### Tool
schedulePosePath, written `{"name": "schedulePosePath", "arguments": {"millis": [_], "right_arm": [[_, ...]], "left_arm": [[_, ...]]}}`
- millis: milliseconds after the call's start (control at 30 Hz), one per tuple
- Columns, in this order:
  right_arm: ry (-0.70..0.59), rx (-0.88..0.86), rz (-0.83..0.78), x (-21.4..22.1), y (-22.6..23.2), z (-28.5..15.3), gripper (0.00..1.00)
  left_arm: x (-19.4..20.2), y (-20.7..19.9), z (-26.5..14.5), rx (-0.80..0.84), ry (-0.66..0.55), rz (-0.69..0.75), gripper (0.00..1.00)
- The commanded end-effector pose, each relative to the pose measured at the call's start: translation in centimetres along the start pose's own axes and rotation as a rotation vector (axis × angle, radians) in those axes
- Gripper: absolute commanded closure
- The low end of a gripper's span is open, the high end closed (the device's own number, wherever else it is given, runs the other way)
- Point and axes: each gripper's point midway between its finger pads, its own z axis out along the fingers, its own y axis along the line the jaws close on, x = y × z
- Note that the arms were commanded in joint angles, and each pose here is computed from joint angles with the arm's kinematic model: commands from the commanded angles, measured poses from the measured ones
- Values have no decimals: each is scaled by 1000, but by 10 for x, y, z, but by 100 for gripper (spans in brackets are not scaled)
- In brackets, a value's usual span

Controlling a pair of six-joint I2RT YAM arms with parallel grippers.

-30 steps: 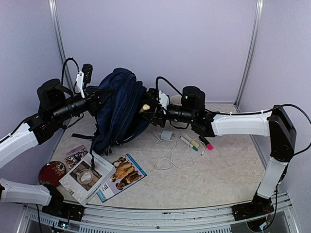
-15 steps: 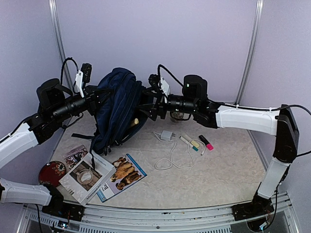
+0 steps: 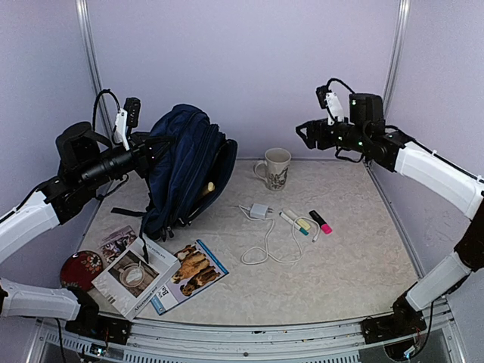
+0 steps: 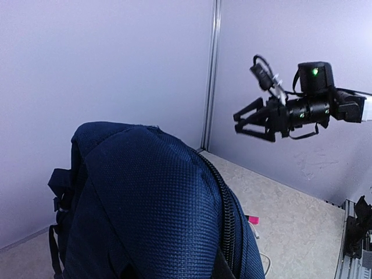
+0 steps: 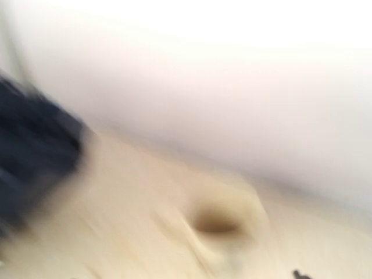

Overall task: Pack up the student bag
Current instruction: Pick up the pen from the center of the board.

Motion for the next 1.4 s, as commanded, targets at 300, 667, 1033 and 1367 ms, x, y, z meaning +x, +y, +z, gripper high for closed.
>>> {"name": "schedulePosePath", "arguments": {"millis": [300, 667, 1033, 1367], "right_arm": [[919, 221, 157, 306, -84, 9, 53], [1036, 210, 168, 346, -85, 6, 47], [1043, 280, 142, 338, -97, 5, 85], [752, 294, 81, 236, -83, 4, 94]], "left_arm": [[-19, 13, -4, -57, -73, 22, 100], [-19, 11, -4, -47, -70, 32, 100], [-22, 9, -6, -41, -79, 33, 100], [-22, 9, -6, -37, -80, 28, 100]]}}
